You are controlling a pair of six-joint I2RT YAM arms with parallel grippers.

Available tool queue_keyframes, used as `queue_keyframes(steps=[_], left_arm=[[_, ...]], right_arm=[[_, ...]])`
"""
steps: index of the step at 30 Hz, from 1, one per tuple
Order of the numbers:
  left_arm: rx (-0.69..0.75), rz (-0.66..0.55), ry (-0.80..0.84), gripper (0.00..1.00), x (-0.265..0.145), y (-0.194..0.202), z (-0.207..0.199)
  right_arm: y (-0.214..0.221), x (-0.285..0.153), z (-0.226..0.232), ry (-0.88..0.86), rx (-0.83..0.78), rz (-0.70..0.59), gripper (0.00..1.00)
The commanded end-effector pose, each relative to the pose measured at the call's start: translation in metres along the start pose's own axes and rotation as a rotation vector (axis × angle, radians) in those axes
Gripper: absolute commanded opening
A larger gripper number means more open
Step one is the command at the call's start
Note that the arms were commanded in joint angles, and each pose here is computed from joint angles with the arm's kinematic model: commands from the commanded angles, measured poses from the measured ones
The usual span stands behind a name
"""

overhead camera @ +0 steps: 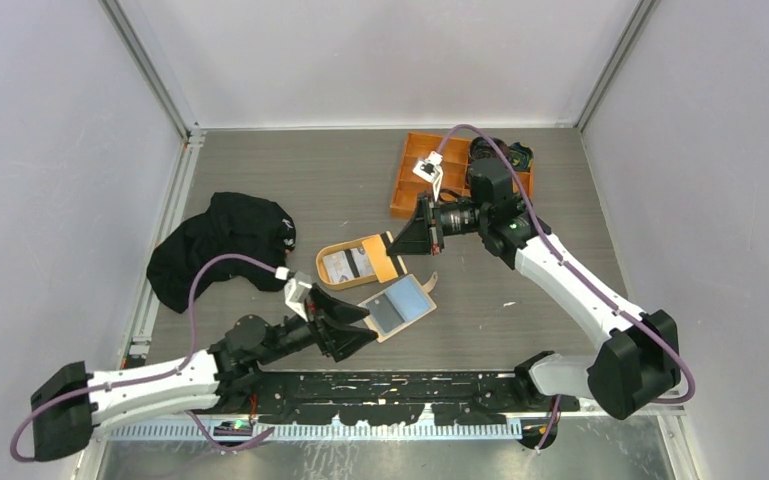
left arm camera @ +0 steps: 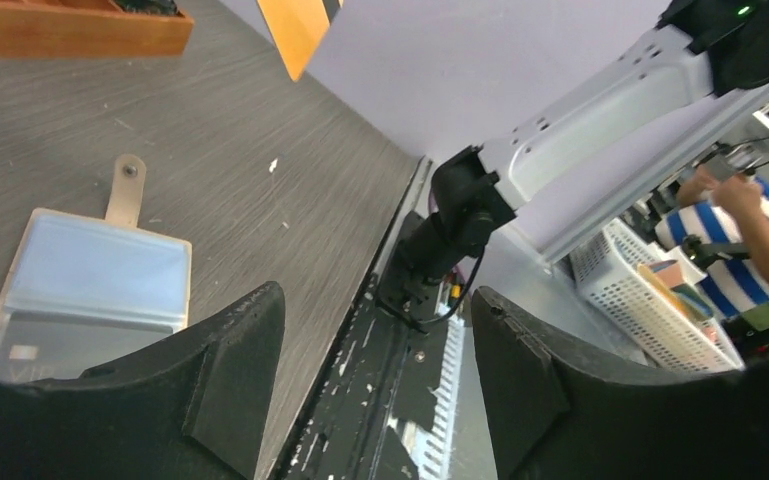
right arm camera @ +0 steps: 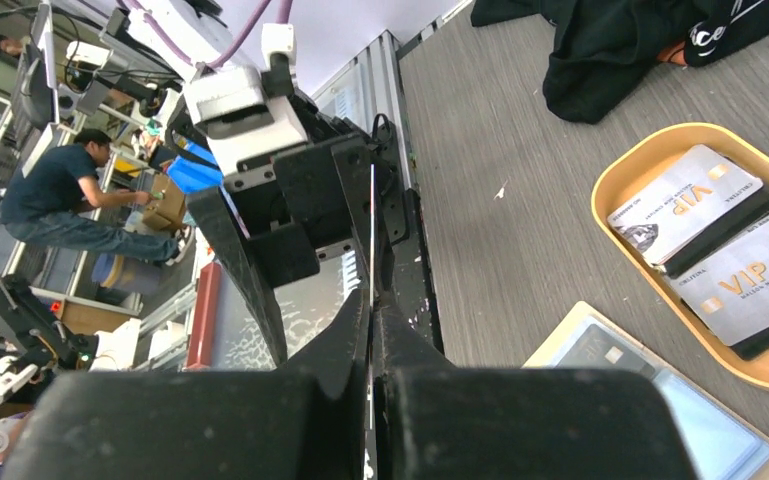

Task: Put the credit cards into the card holder
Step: Pick up the credit card from the storage box, then insert the credit card into the card holder.

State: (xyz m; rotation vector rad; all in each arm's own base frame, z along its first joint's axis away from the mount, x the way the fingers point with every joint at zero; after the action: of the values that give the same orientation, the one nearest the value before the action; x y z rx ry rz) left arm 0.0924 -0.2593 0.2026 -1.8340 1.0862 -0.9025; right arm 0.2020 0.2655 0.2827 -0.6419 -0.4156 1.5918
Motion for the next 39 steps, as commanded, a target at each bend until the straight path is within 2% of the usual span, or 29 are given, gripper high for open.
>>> queue_keyframes(steps=[1,9,13,15,24,30,39], left_arm=[[0.118,-0.162,-0.003,0.69,0.02,-0.027,-0.007],[0.148,-0.195,0.07,0.69,0.049,-0.011,-0.015],[0.142,-0.16,0.105,0.7,0.071,-0.004,-0.02],[0.14,-0.14,0.117,0.7,0.079,0.001,-0.021],[0.162,-0.11,-0.023,0.76,0.085,0.017,0.01],[0.194,-0.107,-0.071,0.9,0.079,0.013,0.033],[0.201,-0.108,-0.025,0.88,0.078,0.009,0.029]], right_arm=[[-0.012,-0.007,0.007,-0.044,-0.079,-0.053,0.01],[0.004,-0.026,0.02,-0.05,-0.264,-0.144,0.01],[0.003,-0.036,0.027,-0.044,-0.315,-0.178,0.01],[0.001,-0.039,0.027,-0.035,-0.312,-0.191,0.01],[0.005,-0.041,0.015,-0.035,-0.257,-0.199,0.01],[0.007,-0.034,0.002,-0.046,-0.163,-0.153,0.01],[0.009,-0.031,-0.006,-0.029,-0.123,-0.137,0.01]])
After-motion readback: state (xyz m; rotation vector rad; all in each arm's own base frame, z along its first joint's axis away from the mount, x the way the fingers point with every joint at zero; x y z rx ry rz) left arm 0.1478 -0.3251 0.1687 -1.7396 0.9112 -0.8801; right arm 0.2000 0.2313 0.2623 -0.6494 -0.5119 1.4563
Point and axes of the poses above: each gripper's point midway between its finger pads, its own x axis out along the fingers, its own z axis along the line the jaws close on, y = z × x, the point moved 2 cm from there along -x, back along the fingers, and after that the axes turned 11 degrees about x, right-handed, at the moved point
